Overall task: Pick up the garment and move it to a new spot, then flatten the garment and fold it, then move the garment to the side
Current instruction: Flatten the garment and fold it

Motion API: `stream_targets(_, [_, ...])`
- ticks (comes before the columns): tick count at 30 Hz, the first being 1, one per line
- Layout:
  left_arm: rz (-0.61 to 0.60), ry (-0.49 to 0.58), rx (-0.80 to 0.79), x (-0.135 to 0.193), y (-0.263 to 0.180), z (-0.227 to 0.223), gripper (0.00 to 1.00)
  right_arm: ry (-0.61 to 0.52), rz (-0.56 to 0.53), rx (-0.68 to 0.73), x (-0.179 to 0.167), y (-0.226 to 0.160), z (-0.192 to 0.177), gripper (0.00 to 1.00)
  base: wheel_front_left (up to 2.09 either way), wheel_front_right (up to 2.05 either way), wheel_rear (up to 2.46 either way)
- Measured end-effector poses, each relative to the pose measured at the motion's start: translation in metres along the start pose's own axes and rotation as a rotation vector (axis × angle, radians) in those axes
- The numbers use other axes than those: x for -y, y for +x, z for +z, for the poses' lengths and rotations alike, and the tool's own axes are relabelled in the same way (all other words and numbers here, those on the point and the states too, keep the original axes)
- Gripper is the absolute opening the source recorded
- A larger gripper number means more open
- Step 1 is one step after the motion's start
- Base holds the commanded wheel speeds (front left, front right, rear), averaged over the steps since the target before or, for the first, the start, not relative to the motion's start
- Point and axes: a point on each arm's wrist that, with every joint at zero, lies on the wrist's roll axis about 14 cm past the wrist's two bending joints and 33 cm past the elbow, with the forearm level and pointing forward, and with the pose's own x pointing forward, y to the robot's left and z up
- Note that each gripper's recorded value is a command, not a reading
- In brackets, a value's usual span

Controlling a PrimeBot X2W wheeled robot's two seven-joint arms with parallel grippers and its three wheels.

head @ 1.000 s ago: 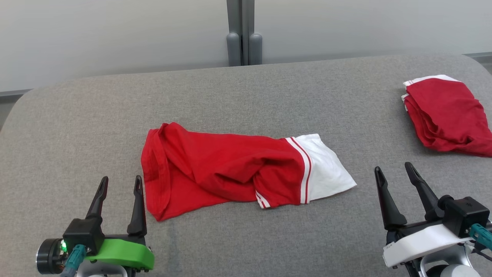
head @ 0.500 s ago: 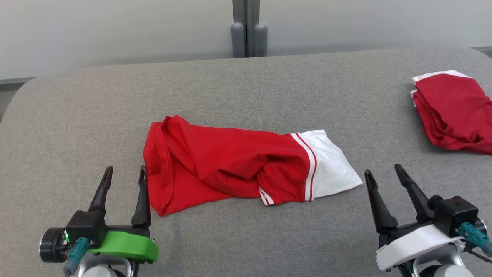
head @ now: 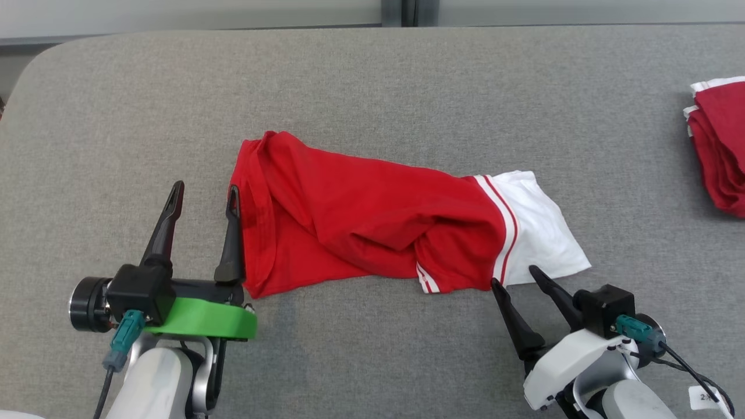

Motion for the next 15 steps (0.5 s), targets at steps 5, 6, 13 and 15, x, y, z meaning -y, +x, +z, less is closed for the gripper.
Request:
stream_targets(5, [0.013, 0.002, -0.018, -0.005, 0.005, -0.010, 1.00, 0.019, 0.007, -0.068, 0.005, 0.020, -0.024, 0.65, 0.00, 0.00, 0.00])
stream_targets(6, [0.015, 0.004, -0.024, -0.007, 0.005, -0.012, 1.00, 0.021, 0.008, -0.078, 0.006, 0.023, -0.028, 0.49, 0.00, 0.00, 0.00])
stream_targets(13, [0.021, 0.008, -0.031, -0.010, 0.010, -0.017, 1.00, 0.044, 0.031, -0.062, 0.002, 0.037, -0.032, 0.00, 0.00, 0.00, 0.00])
stream_targets(15, [0.016, 0.007, -0.029, -0.009, 0.011, -0.017, 1.00, 0.047, 0.028, -0.037, 0.004, 0.037, -0.028, 0.00, 0.00, 0.00, 0.00])
